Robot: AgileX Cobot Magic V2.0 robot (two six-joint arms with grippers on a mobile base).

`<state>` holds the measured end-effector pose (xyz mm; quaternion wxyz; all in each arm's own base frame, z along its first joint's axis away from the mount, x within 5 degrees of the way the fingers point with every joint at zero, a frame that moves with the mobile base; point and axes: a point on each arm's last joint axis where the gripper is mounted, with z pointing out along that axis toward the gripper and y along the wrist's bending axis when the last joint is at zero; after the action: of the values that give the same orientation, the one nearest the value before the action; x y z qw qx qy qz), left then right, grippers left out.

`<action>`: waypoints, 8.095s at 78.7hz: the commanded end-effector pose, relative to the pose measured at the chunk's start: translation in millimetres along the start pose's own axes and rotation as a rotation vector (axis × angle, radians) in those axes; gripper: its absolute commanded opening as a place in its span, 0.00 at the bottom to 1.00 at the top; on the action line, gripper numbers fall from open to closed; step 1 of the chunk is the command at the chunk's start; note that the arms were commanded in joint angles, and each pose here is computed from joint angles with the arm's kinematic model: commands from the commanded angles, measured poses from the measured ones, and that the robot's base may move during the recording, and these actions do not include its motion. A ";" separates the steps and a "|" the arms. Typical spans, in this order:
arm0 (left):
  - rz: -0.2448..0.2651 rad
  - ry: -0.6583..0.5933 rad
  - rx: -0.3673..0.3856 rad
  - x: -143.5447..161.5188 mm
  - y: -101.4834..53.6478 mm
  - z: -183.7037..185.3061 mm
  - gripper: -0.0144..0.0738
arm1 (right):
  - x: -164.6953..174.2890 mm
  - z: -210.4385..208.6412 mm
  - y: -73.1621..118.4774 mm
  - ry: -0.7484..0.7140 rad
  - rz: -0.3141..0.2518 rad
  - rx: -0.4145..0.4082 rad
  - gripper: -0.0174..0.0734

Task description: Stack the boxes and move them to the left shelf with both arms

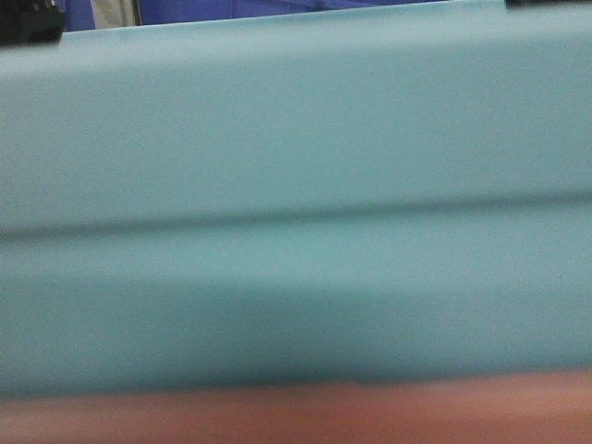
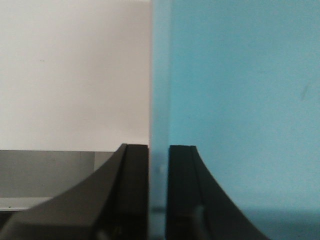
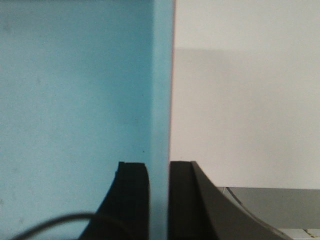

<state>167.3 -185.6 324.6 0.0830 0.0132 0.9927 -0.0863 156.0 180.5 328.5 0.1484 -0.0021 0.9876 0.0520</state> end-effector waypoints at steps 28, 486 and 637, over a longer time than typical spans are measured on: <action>-0.010 0.027 0.103 15.8 -1.4 -29.5 0.16 | 5.6 -19.7 1.2 0.021 0.018 -0.061 0.25; -0.012 0.030 0.108 16.1 -1.9 -29.6 0.16 | 9.6 -20.8 5.0 0.014 0.008 -0.064 0.25; -0.020 0.038 0.127 16.2 -3.1 -29.8 0.16 | 9.0 -20.9 5.7 0.007 0.008 -0.072 0.25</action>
<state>163.3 -179.4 332.8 0.0993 0.0142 0.9905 -0.0938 150.9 184.5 329.1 0.1528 -0.0023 0.9868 0.0536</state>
